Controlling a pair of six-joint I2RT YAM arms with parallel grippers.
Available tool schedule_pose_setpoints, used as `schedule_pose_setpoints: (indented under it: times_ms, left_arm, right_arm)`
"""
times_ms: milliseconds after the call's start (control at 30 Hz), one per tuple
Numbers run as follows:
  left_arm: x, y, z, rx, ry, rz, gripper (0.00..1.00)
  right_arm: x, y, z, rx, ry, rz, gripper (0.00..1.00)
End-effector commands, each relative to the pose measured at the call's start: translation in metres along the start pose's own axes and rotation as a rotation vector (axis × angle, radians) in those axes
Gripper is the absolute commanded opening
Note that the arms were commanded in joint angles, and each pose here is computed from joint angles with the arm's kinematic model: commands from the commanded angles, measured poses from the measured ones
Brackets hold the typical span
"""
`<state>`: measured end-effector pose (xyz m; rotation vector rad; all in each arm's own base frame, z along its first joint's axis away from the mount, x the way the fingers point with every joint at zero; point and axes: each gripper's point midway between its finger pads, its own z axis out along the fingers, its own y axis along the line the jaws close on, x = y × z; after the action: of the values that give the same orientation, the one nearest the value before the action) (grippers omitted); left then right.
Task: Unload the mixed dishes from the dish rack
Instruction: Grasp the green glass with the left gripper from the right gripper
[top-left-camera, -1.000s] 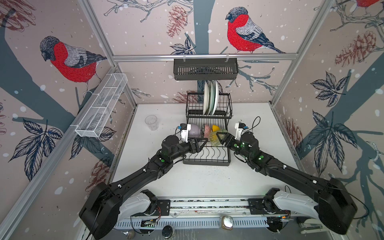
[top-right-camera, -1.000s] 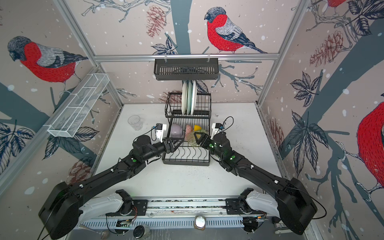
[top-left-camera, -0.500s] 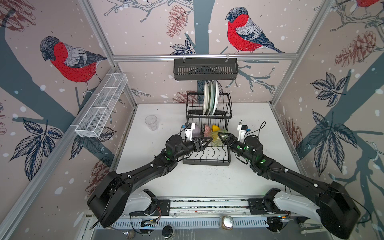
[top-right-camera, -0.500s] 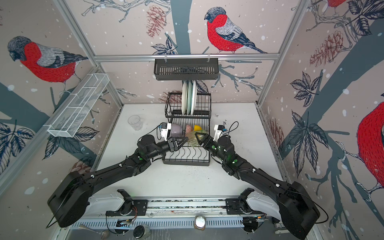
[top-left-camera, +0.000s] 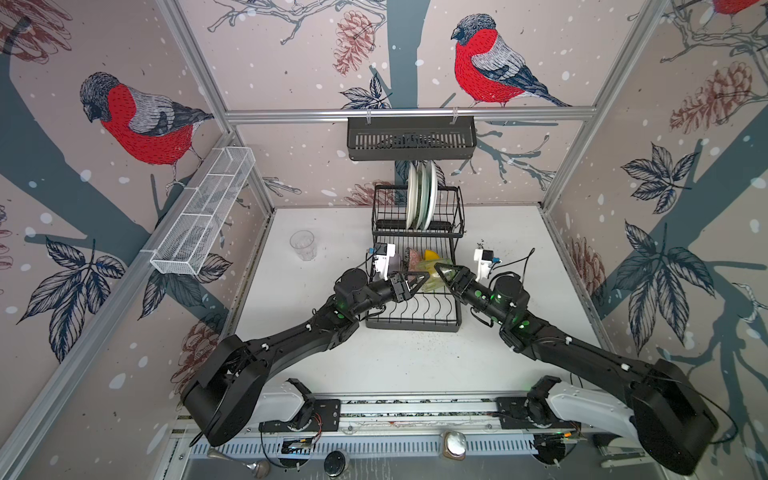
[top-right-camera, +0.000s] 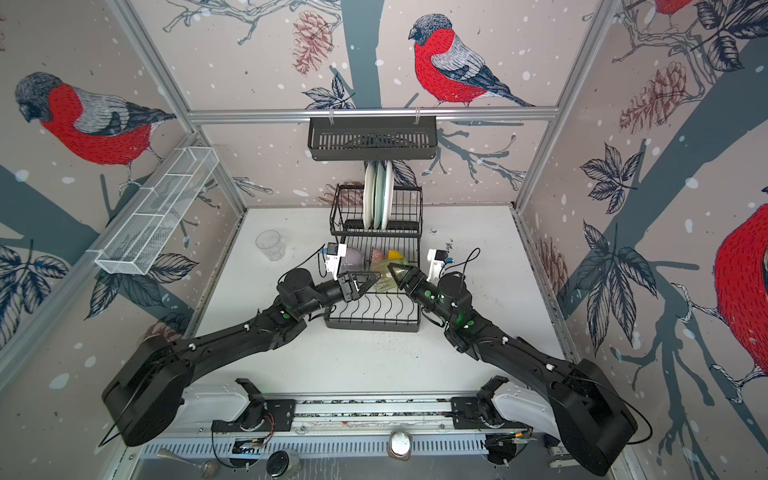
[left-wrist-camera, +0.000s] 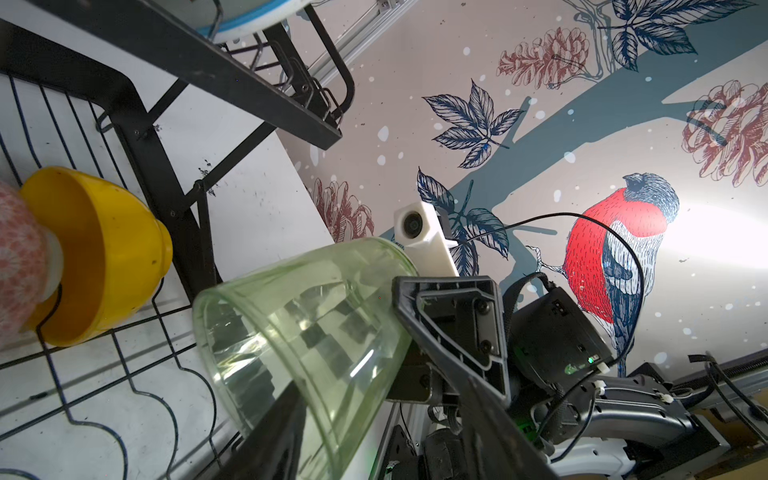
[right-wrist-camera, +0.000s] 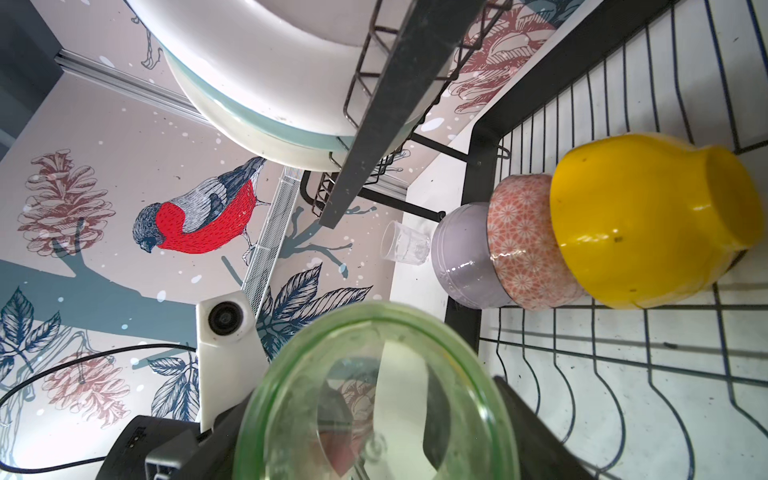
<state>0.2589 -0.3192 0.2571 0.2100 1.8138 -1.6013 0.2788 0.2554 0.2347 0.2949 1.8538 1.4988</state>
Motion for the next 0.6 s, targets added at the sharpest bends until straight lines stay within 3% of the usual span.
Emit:
schedule_pose_setpoints:
  times_ms: [0,167,267,367,567]
  left_arm:
    - [-0.008,-0.021,0.002,0.090,-0.023,0.016,0.58]
    - [-0.007,-0.022,0.005,0.107,-0.013,0.008,0.54]
    - [-0.005,-0.021,0.007,0.115,-0.006,0.001,0.45]
    - [-0.004,-0.021,0.009,0.119,0.005,-0.002,0.27]
    - [-0.003,-0.019,0.008,0.112,0.005,-0.004,0.17]
  right_arm:
    - [-0.004,0.016,0.000,-0.070,-0.010,0.004,0.65]
    - [-0.002,0.017,0.001,-0.077,-0.002,0.010,0.65]
    - [-0.002,0.017,0.001,-0.079,-0.003,0.013,0.67]
    - [0.001,0.025,0.000,-0.117,0.010,0.008,0.69]
    - [0.006,0.025,0.001,-0.120,0.027,0.010,0.69]
